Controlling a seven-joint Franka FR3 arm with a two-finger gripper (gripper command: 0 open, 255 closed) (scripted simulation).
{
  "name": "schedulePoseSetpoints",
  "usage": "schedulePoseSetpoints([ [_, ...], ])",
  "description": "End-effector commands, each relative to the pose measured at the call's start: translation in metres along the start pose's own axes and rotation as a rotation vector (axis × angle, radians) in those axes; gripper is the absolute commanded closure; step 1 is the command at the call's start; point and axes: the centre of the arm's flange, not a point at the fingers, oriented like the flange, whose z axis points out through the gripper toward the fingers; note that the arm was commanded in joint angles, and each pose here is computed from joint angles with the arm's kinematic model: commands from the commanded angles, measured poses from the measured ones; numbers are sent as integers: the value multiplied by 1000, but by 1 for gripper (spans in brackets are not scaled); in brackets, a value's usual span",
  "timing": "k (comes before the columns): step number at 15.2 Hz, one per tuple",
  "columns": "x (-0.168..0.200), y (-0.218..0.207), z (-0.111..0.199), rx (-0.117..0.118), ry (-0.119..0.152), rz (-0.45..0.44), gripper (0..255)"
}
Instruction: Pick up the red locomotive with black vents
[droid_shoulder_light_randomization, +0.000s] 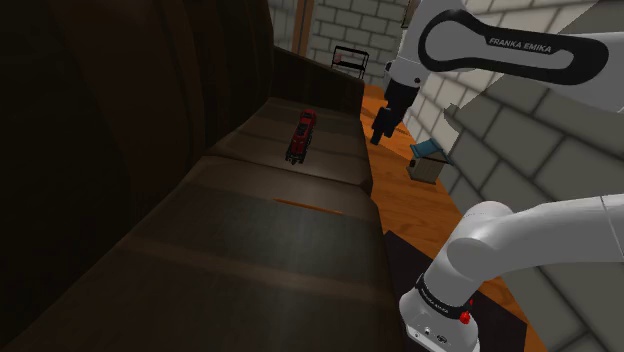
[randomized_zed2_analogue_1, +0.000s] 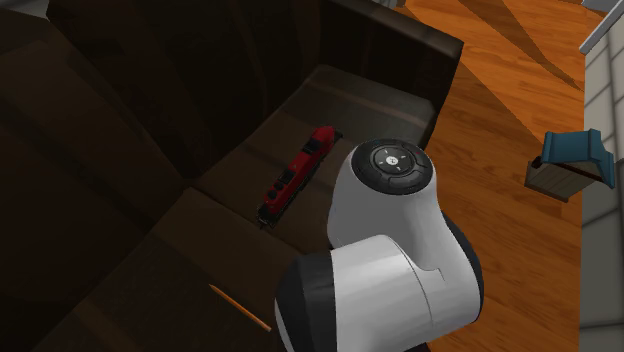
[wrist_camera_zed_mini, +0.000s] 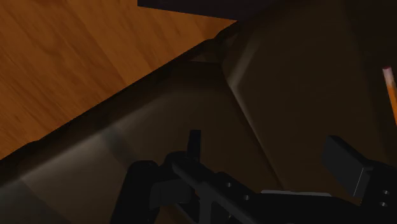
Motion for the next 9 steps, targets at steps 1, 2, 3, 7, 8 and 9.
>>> schedulePoseSetpoints([
  [1, 0, 0, 0, 0, 0, 0, 0],
  [2, 13, -5, 2, -5, -2, 40, 0],
  [3, 26, -9, 3, -9, -5, 79, 0],
  [7, 79, -21, 11, -27, -14, 238, 0],
  [8, 93, -23, 13, -32, -16, 278, 0],
  [9, 106, -24, 15, -36, -19, 317, 0],
])
